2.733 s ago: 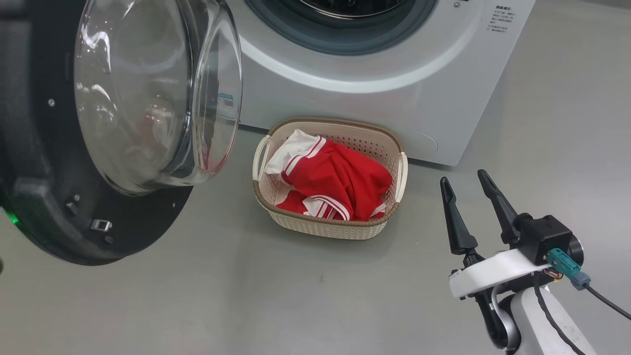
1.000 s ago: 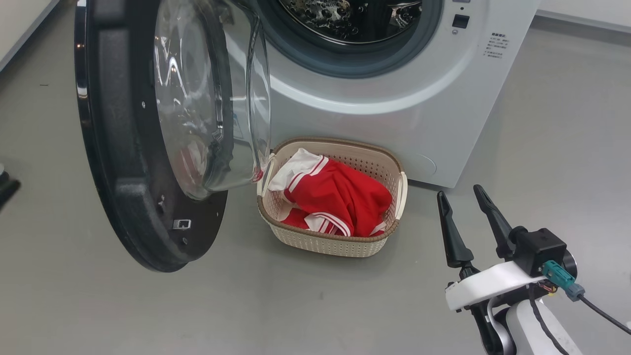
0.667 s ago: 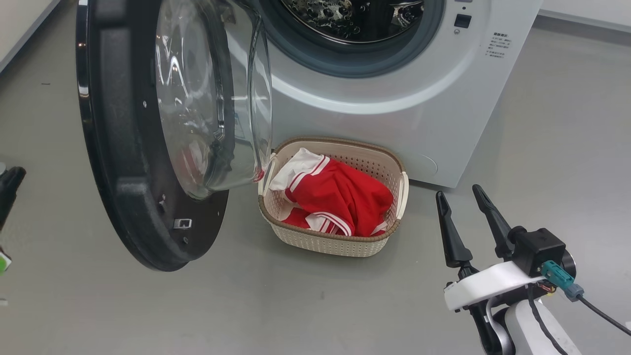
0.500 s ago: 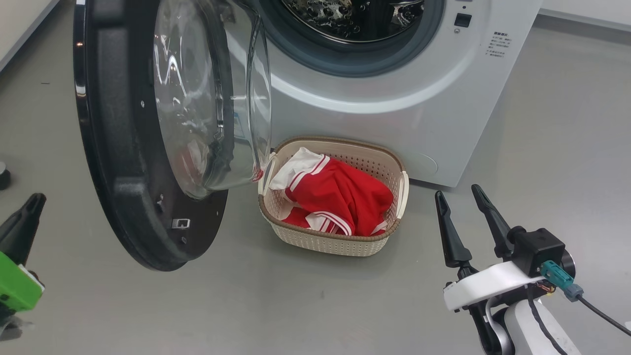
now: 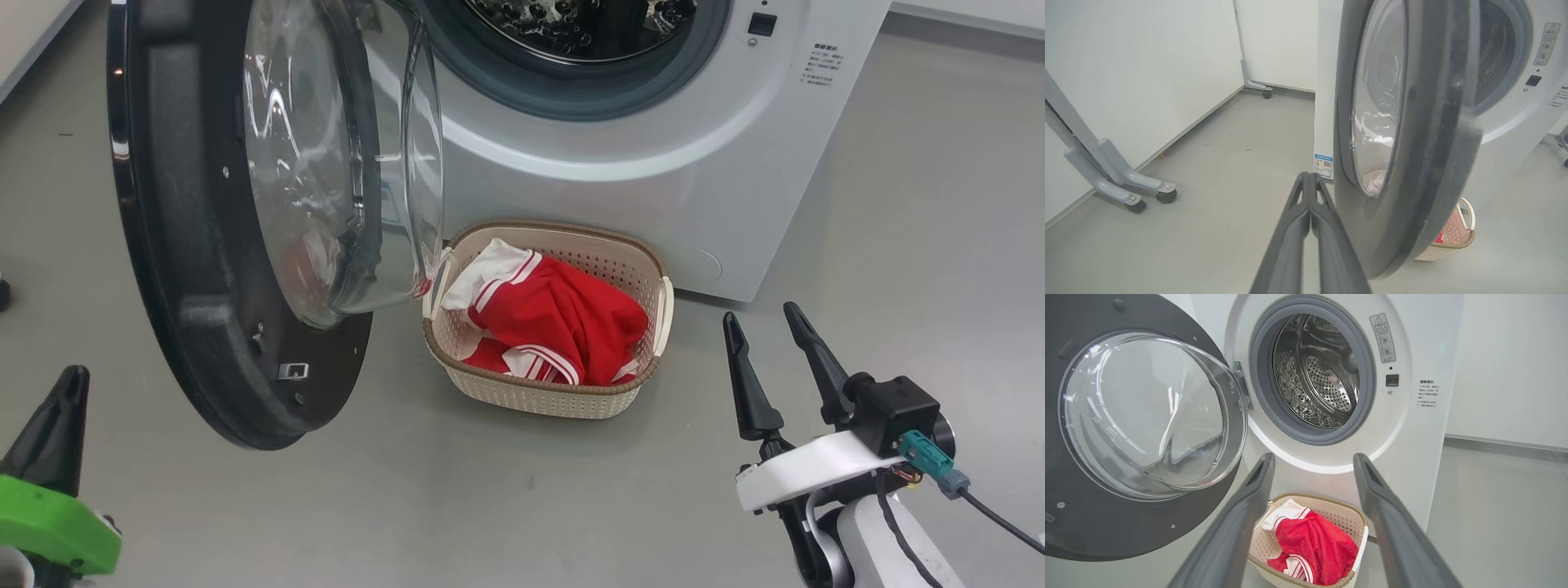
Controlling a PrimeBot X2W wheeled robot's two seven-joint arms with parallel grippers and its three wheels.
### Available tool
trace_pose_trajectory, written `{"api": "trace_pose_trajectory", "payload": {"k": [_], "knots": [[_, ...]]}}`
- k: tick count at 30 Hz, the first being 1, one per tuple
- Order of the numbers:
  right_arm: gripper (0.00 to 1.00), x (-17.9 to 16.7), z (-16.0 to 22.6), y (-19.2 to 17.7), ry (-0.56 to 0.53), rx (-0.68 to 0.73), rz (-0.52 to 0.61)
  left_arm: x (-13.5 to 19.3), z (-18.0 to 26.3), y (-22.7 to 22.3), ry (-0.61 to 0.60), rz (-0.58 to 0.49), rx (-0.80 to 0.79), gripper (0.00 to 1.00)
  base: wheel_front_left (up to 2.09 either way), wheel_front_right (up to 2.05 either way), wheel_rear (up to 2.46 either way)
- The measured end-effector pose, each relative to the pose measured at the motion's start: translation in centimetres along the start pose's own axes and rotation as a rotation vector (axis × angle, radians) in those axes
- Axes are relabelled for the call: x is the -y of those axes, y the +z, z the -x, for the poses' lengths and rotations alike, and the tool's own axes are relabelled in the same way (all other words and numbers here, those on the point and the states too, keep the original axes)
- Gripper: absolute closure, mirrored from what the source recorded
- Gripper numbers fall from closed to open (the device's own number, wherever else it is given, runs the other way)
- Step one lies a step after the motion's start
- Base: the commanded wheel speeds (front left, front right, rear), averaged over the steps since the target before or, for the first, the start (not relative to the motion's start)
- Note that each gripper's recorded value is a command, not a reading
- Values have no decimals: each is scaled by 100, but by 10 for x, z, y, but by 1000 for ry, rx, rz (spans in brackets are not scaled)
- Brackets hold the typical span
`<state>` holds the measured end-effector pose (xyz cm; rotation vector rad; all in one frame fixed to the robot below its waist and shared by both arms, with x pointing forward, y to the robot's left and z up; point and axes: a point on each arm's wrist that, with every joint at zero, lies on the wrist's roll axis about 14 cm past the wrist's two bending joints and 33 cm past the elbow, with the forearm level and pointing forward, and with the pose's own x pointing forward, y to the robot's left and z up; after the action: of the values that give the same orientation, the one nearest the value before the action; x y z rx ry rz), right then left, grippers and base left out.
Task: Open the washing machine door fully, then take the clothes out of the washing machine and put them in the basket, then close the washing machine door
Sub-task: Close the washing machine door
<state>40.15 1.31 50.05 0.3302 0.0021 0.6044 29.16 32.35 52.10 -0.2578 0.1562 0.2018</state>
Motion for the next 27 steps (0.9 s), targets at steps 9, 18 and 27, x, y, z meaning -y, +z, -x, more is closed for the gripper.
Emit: {"api": "trace_pose_trajectory", "payload": {"k": [9, 18, 27], "knots": [[0, 3, 0, -1, -11, 0, -4, -1, 1, -24, 3, -47, 27, 46, 0, 0, 0], [0, 4, 1, 0, -15, 3, -3, -4, 4, -36, 13, -62, 62, 0, 0, 0, 0], [0, 3, 0, 2, -11, 7, -2, -13, 8, -44, 35, -63, 79, 0, 0, 0, 0]]}}
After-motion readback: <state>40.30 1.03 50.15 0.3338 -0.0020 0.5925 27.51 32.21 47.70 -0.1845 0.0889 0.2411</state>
